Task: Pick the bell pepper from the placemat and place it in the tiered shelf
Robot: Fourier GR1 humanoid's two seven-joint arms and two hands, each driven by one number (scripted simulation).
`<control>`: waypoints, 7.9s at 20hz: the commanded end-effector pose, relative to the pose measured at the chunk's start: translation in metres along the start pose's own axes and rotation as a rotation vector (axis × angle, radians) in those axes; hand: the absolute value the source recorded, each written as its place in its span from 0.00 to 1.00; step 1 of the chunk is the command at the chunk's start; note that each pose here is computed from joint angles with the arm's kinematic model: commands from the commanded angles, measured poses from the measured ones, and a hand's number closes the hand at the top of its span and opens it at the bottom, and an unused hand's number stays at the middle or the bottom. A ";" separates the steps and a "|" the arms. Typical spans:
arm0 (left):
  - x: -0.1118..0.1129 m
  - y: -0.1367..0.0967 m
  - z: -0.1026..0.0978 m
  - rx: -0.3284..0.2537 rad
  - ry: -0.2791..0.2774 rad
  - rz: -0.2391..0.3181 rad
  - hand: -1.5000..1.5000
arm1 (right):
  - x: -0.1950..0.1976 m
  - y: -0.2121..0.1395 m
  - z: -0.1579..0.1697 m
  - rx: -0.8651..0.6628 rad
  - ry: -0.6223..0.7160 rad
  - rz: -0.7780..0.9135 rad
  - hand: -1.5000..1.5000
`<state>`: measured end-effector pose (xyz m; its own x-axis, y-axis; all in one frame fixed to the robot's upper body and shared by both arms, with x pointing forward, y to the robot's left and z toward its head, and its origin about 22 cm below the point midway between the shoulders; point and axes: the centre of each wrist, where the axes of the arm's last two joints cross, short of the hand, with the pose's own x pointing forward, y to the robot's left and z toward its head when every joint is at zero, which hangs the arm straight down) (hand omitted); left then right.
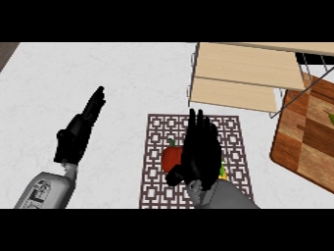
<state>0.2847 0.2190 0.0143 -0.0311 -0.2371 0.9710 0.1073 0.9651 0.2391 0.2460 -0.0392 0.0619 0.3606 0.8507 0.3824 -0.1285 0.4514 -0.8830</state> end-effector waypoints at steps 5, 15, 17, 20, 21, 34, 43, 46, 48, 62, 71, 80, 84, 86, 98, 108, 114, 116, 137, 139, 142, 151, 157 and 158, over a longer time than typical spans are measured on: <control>0.004 -0.006 -0.001 0.001 0.005 0.016 0.50 | 0.009 0.002 0.003 -0.001 0.221 -0.037 0.00; 0.000 -0.009 0.003 0.014 0.006 0.001 0.50 | -0.005 0.032 -0.009 0.036 0.245 -0.035 0.00; 0.002 -0.005 0.005 -0.003 -0.008 0.006 0.50 | 0.000 0.036 -0.006 0.034 0.245 -0.035 0.00; 0.010 0.017 -0.006 0.000 -0.010 -0.007 0.50 | 0.001 0.033 -0.005 0.052 0.251 -0.051 0.00; 0.001 -0.003 0.002 0.005 0.005 0.002 0.50 | 0.001 0.043 -0.003 0.073 0.247 -0.020 0.00; 0.003 0.003 0.004 0.008 -0.001 0.014 0.50 | -0.003 0.059 0.000 0.015 0.159 0.081 1.00; -0.001 -0.012 -0.004 -0.026 -0.015 0.014 0.50 | 0.050 0.038 0.026 0.041 -0.097 0.010 1.00; -0.001 -0.005 -0.005 -0.020 0.010 0.015 0.50 | 0.056 0.019 0.034 -0.007 -0.163 -0.168 1.00; 0.000 -0.003 -0.005 -0.024 0.002 0.011 0.50 | 0.066 0.000 0.029 -0.053 -0.208 -0.283 1.00; -0.013 0.004 0.005 0.029 0.042 0.008 0.50 | 0.101 -0.081 0.042 -0.432 -0.249 -0.336 1.00; -0.004 -0.005 0.004 0.028 0.029 0.010 0.50 | 0.118 -0.140 0.042 -0.683 -0.187 -0.341 1.00; -0.005 -0.002 0.005 0.006 0.015 0.008 0.50 | 0.136 -0.184 0.045 -0.805 -0.109 -0.322 1.00; 0.009 0.006 -0.006 0.024 0.014 0.006 0.50 | 0.131 -0.202 0.050 -0.853 -0.085 -0.332 1.00; -0.011 0.006 -0.002 0.014 0.011 0.011 0.50 | 0.132 -0.197 0.039 -0.860 -0.092 -0.306 1.00; -0.010 -0.007 0.004 0.009 -0.002 -0.001 0.50 | 0.134 -0.213 -0.004 -0.961 -0.098 -0.181 1.00; -0.001 0.005 0.004 0.007 -0.011 0.007 0.50 | 0.108 -0.233 -0.069 -1.000 -0.144 -0.083 1.00; 0.004 -0.001 0.007 0.008 -0.009 0.002 0.50 | 0.084 -0.233 -0.071 -1.056 -0.203 -0.404 1.00; 0.001 0.004 -0.007 0.016 -0.004 0.004 0.50 | 0.081 -0.237 -0.086 -1.038 -0.204 -0.418 1.00; 0.002 0.024 -0.008 0.035 0.015 0.006 0.50 | 0.008 -0.232 -0.114 -1.077 0.093 -0.385 0.00; 0.000 0.010 -0.003 0.029 0.001 0.002 0.50 | 0.012 -0.237 -0.107 -1.079 0.080 -0.428 0.00; -0.004 -0.011 0.015 0.001 -0.002 0.015 0.50 | 0.001 -0.237 -0.108 -1.077 0.033 -0.524 0.00; 0.009 0.012 0.000 0.006 0.001 0.001 0.50 | 0.030 -0.285 -0.072 -1.063 -0.049 -0.644 0.00; -0.006 -0.007 0.004 0.017 0.016 0.002 0.50 | 0.010 -0.314 -0.042 -1.210 -0.047 -0.919 0.00; 0.001 0.004 0.007 0.014 0.015 0.016 0.50 | 0.005 -0.332 -0.029 -1.214 -0.024 -0.924 0.00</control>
<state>0.2813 0.2187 0.0117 -0.0200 -0.2294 0.9731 0.0913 0.9688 0.2303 0.3394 -0.1778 0.3219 -0.0621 0.5066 0.8599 0.9201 0.3630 -0.1474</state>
